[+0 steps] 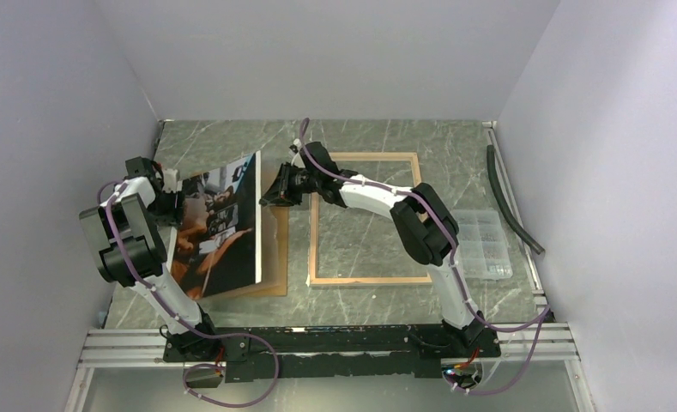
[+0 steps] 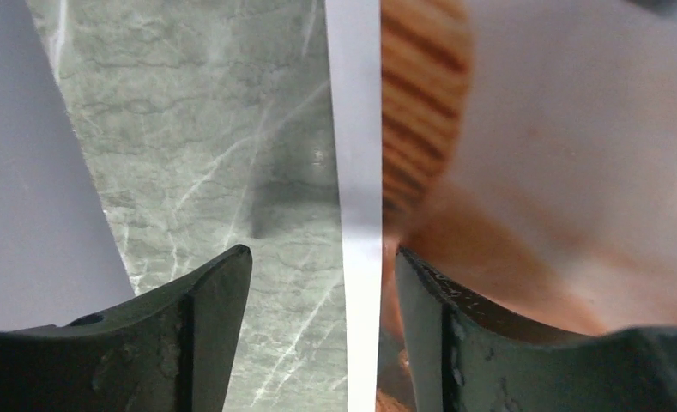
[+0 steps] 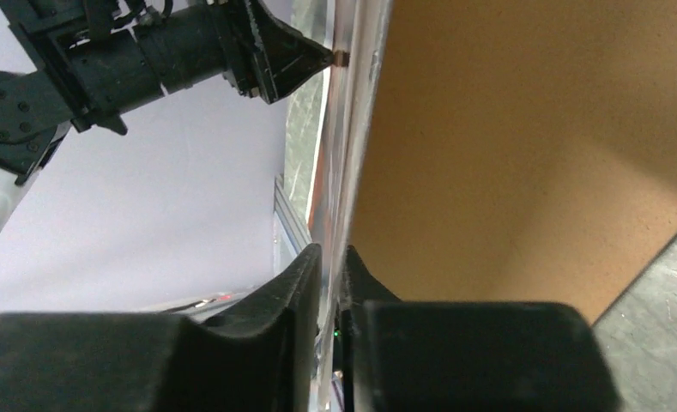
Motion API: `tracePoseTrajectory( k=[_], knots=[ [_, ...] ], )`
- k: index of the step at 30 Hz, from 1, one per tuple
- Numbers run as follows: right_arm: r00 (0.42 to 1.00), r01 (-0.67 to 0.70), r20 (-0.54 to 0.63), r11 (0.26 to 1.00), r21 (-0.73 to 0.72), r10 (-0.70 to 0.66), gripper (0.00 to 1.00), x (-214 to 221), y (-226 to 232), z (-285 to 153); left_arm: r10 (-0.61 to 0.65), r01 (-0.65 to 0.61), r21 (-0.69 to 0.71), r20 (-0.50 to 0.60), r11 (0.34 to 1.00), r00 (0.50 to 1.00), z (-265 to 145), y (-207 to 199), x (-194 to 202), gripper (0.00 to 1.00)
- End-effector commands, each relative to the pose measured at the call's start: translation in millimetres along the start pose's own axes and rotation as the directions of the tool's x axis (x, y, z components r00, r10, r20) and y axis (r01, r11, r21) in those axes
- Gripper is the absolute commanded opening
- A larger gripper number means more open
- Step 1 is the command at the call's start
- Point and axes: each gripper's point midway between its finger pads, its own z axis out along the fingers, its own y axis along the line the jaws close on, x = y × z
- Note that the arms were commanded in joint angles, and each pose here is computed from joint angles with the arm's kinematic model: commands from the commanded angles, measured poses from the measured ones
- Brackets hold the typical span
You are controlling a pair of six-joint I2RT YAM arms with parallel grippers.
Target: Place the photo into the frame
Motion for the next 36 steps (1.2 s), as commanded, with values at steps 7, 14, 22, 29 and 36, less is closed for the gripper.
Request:
tracePoseTrajectory(
  k=[7,14,22,29,36],
  knots=[
    [0.992,0.085,0.09,0.996,0.002,-0.085,0.0,-22.7,34.3,-30.0,0.015,-0.017,0.153,0.018,0.988,1.0,-39.0,-28.5,-15.7,0.74],
    [0.983,0.129,0.131,0.991,0.023,-0.13,0.0,-33.3,54.9,-61.9,0.052,-0.051,0.146,0.001,0.988,0.999,-33.6,-38.3,-7.4,0.77],
    [0.976,0.159,0.142,0.985,0.061,-0.167,0.0,-34.6,62.1,-89.1,0.077,-0.074,0.132,-0.017,0.988,0.997,-22.0,-43.3,-2.7,0.76],
    [0.961,0.18,0.182,0.972,0.153,-0.207,0.0,-46.7,59.2,-142.3,0.115,-0.108,0.146,-0.04,0.983,0.993,-10.1,-55.0,5.1,0.73],
    [0.937,0.19,0.237,0.944,0.269,-0.257,0.0,-46.9,43.1,-241.5,0.138,-0.129,0.148,-0.051,0.981,0.989,-3.3,-65.5,3.5,0.71]
  ],
)
